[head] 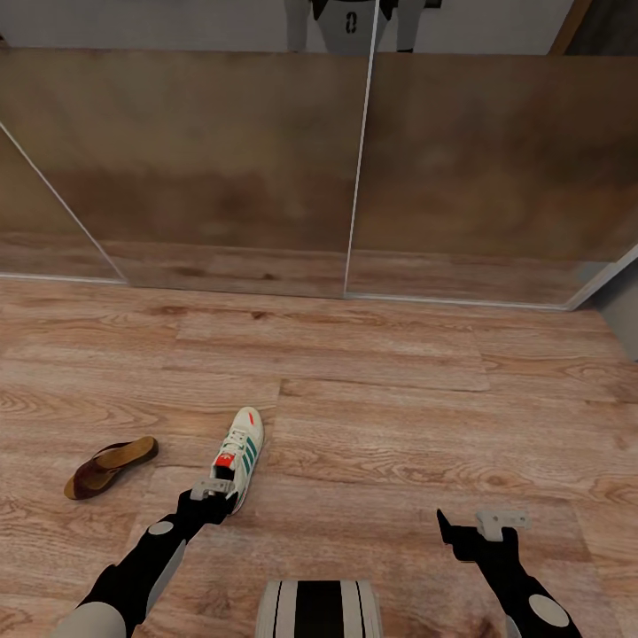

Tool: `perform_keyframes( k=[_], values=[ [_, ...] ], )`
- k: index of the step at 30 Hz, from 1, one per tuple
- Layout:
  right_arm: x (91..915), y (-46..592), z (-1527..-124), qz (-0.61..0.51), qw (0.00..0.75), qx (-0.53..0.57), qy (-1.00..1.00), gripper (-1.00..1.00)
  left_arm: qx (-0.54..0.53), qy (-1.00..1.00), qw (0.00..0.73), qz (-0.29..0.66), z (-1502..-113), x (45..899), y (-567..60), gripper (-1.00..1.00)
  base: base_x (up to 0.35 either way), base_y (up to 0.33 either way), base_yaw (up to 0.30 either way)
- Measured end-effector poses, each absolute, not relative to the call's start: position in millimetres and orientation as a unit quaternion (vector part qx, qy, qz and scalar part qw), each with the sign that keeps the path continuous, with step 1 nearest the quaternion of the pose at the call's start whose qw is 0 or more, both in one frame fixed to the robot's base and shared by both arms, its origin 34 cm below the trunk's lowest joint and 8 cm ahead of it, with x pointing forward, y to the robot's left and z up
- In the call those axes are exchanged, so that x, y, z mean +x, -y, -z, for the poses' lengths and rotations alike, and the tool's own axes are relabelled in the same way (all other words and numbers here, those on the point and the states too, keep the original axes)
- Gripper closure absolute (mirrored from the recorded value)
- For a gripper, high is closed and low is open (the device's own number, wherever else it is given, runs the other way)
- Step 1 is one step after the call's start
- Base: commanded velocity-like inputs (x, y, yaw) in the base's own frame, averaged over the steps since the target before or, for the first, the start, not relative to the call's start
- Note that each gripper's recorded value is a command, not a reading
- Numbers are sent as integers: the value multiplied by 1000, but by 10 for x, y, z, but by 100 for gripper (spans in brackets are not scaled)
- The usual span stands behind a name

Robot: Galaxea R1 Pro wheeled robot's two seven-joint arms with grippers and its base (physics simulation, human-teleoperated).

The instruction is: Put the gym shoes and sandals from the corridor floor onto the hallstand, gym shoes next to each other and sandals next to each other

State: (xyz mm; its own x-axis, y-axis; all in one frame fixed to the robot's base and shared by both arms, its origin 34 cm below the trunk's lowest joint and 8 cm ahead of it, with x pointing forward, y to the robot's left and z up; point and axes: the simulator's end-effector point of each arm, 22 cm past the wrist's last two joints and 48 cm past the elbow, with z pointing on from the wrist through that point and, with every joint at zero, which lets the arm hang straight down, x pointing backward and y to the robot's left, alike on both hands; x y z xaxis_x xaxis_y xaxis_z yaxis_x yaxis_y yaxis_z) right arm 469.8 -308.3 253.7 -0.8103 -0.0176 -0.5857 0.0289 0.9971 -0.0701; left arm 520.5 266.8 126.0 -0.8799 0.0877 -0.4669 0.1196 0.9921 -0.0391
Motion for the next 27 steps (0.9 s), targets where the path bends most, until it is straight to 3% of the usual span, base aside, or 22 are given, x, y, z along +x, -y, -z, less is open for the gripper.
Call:
perform_keyframes(
  k=[16, 27],
  values=[
    [5309, 3362, -2954, 60, 373, 13, -926, -100, 54, -969, 240, 32, -1260, 5204, -2673, -100, 0, 0, 0],
    [5353, 3361, -2842, 60, 368, 14, -928, -100, 54, -971, 229, 33, -1147, 5111, -2671, -100, 0, 0, 0]
  ],
)
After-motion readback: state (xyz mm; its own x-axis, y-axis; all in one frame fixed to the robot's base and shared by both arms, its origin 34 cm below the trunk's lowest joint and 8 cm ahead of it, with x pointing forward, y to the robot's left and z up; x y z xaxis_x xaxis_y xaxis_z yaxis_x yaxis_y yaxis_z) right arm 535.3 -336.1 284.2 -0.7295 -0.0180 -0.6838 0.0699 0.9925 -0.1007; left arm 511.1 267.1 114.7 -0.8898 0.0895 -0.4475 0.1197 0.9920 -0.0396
